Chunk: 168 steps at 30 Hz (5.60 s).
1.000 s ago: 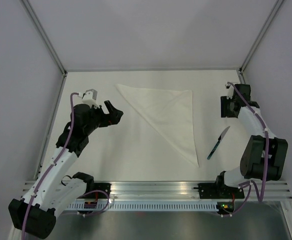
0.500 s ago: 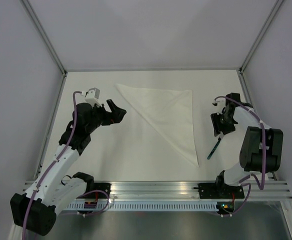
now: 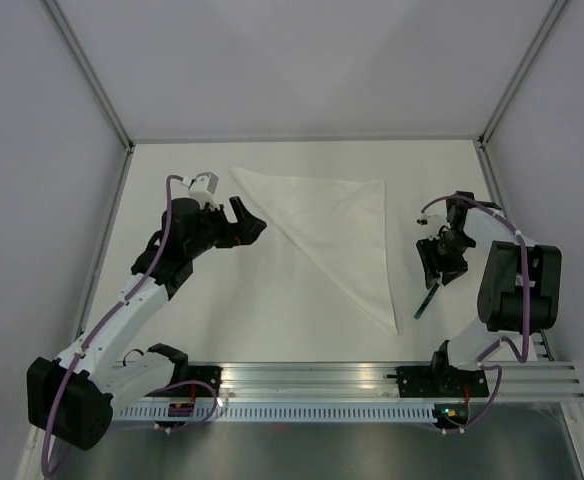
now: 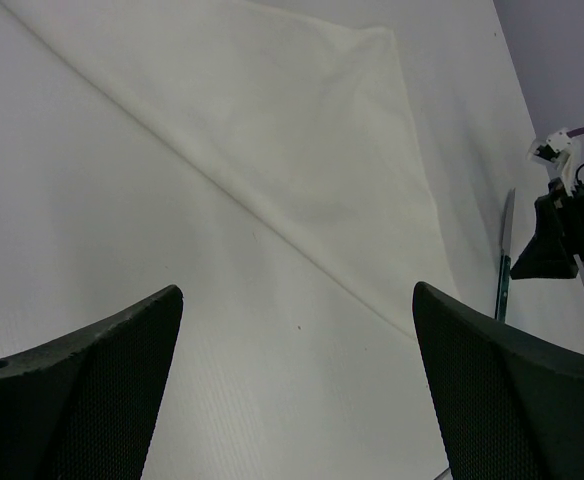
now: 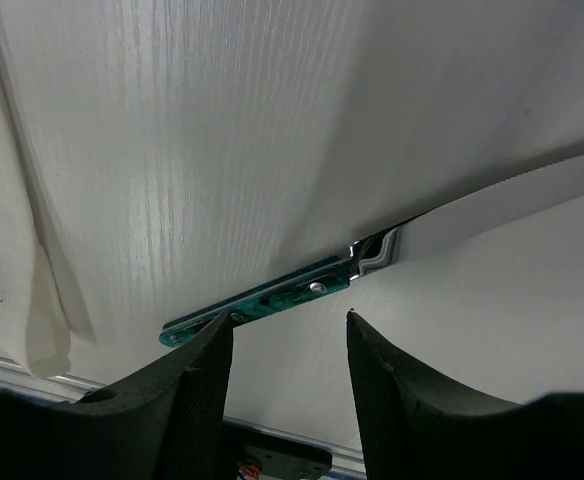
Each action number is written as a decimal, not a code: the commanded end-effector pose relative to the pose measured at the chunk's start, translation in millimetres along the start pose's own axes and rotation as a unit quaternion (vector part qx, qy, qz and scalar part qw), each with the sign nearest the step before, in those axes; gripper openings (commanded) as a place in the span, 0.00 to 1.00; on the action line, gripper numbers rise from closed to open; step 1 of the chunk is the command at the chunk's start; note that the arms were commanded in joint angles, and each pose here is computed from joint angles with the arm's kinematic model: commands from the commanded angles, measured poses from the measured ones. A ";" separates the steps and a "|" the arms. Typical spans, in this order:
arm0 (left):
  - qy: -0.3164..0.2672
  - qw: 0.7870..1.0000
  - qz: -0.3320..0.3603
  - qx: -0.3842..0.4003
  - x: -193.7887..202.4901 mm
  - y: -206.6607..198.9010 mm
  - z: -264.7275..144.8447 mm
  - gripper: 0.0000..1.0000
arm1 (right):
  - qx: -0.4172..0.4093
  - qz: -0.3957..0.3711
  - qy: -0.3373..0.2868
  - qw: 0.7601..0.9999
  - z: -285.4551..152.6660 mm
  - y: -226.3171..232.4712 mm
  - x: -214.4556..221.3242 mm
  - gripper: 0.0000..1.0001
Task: Fold the napkin, place the utensils inside, and roll it up
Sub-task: Grab a utensil with the right arm, then place the utensil onto the napkin
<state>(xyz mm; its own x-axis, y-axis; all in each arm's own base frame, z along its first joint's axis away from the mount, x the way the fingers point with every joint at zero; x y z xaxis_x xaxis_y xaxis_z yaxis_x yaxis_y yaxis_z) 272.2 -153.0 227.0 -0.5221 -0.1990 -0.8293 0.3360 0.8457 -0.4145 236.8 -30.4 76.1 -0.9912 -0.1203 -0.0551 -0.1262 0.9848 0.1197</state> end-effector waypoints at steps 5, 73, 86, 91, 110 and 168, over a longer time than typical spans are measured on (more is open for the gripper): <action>-0.039 0.999 0.018 0.020 -27.0 -12.8 -0.4 1.00 | -0.005 0.031 0.098 0.995 10.6 1.5 21.4 0.55; -0.031 1.000 -0.002 -0.001 -27.8 -9.3 4.4 1.00 | 0.068 -0.028 0.009 0.997 48.9 -4.1 -23.9 0.01; -0.065 0.998 0.006 -0.001 -69.7 -23.7 -10.1 1.00 | 0.028 -0.051 -0.108 0.992 -51.0 35.2 -117.9 0.00; -0.085 0.996 -0.004 -0.020 -88.3 -20.0 -21.4 1.00 | -0.008 -0.107 -0.105 0.989 -59.4 109.8 -156.9 0.01; -0.134 0.984 -0.028 -0.111 -118.1 1.7 -75.6 1.00 | -0.062 -0.240 -0.044 0.968 28.8 286.3 -178.6 0.00; -0.089 0.992 -0.012 -0.088 -87.0 10.6 -53.9 1.00 | -0.069 -0.207 -0.042 0.975 56.9 287.2 -176.2 0.25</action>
<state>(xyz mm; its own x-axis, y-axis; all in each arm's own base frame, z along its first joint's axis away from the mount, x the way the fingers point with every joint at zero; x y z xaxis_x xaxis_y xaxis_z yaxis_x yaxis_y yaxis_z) 277.1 -95.9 310.9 -0.3894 -0.2999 -0.8709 0.1286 0.9185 -0.3739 376.0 288.3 53.8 -0.8240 -0.5277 -0.2064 -0.5662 0.7809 0.2640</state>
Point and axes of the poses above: each gripper's point midway between its finger pads, its own z axis out along the fingers, its own y axis along the line the jaws close on, x = y × z, the point moved 4 cm from there along -z, back along the fingers, and after that the axes turned 6 degrees about z, right-handed, at the moved point
